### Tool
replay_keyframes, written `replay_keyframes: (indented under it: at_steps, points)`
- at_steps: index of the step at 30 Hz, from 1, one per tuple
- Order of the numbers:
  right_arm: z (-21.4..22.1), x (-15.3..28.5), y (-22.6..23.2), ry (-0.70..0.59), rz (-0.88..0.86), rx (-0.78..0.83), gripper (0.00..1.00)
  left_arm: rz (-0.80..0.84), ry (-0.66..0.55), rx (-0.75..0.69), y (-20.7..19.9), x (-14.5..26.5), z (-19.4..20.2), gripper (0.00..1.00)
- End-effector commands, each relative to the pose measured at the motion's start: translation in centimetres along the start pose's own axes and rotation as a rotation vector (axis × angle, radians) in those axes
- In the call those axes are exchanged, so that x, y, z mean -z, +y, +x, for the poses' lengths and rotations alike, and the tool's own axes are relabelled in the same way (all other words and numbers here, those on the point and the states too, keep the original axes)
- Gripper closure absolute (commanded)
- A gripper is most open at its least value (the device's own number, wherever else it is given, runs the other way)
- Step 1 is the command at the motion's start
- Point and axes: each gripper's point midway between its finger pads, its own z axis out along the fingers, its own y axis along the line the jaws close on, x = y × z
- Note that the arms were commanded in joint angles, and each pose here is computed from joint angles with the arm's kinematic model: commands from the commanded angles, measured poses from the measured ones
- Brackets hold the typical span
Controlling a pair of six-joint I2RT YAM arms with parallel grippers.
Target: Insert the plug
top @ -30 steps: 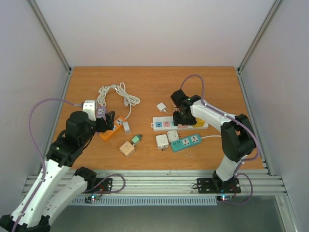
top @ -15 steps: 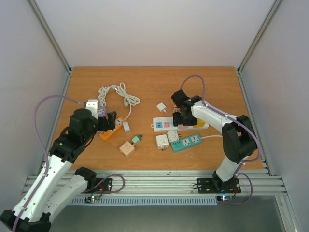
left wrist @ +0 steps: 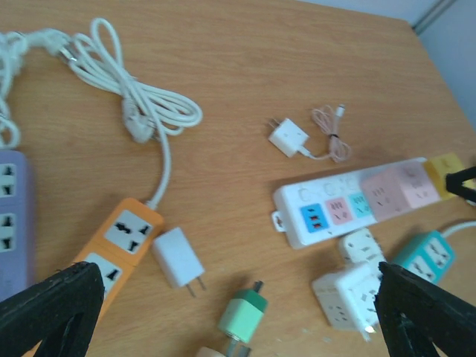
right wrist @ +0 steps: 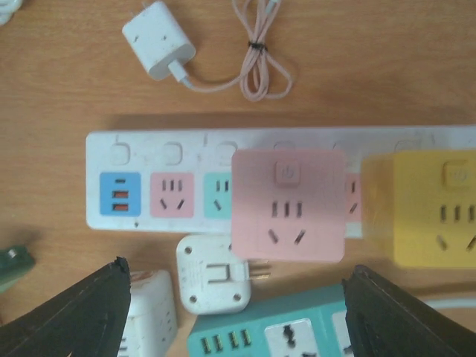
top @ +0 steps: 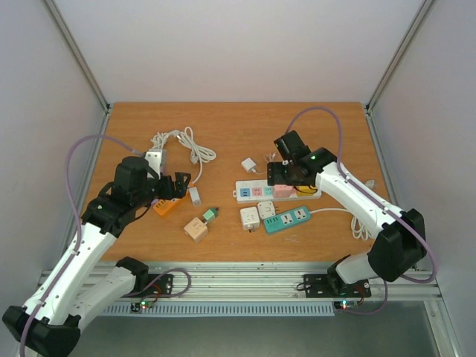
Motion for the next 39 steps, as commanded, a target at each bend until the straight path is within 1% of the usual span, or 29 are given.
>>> replay_keyframes:
  at_steps: [1, 3, 5, 8, 12, 17, 20, 24, 26, 28, 31, 35, 37, 39]
  points:
    - [2.5, 0.4, -0.4, 0.009, 0.072, -0.024, 0.24, 0.127, 0.021, 0.047, -2.4, 0.3, -0.4, 0.01]
    - [3.7, 0.3, -0.7, 0.014, 0.101, -0.026, 0.29, 0.144, 0.022, 0.068, -2.7, 0.3, -0.3, 0.01]
    - [4.7, 0.2, -0.7, 0.011, 0.122, -0.016, 0.31, 0.156, 0.027, 0.095, -2.8, 0.2, -0.1, 0.02]
    - [6.4, -0.8, -0.3, 0.045, 0.148, 0.002, 0.35, 0.167, 0.033, 0.124, -2.9, 0.2, 0.1, 0.02]
    - [7.9, -2.5, 1.1, 0.080, 0.134, 0.042, 0.38, 0.160, 0.050, 0.141, -2.8, 0.1, 0.6, 0.02]
    - [9.0, -4.6, 3.7, 0.128, 0.075, 0.086, 0.38, 0.129, 0.072, 0.145, -2.2, 0.3, 1.2, 0.02]
    - [9.0, -4.6, 5.4, 0.130, 0.026, 0.111, 0.37, 0.125, 0.079, 0.152, -2.1, 0.3, 1.6, 0.02]
    - [9.5, -4.8, 7.7, 0.149, -0.048, 0.134, 0.33, 0.116, 0.083, 0.159, -1.9, 0.5, 1.9, 0.02]
    - [9.9, -5.0, 8.6, 0.167, -0.074, 0.141, 0.30, 0.108, 0.082, 0.164, -1.7, 0.7, 1.9, 0.02]
    - [10.4, -5.1, 9.5, 0.180, -0.095, 0.157, 0.24, 0.093, 0.074, 0.163, -1.5, 1.0, 1.8, 0.02]
    - [10.9, -5.7, 10.3, 0.191, -0.083, 0.180, 0.19, 0.063, 0.061, 0.164, -0.9, 1.5, 1.9, 0.01]
    - [11.3, -6.6, 10.3, 0.200, -0.032, 0.187, 0.19, 0.043, 0.069, 0.176, -0.5, 1.7, 2.5, 0.01]
    - [11.4, -7.0, 10.4, 0.199, -0.019, 0.186, 0.22, 0.042, 0.077, 0.183, -0.4, 1.7, 2.8, 0.01]
    - [11.4, -7.3, 10.4, 0.204, -0.009, 0.185, 0.27, 0.047, 0.080, 0.187, -0.5, 1.7, 2.9, 0.01]
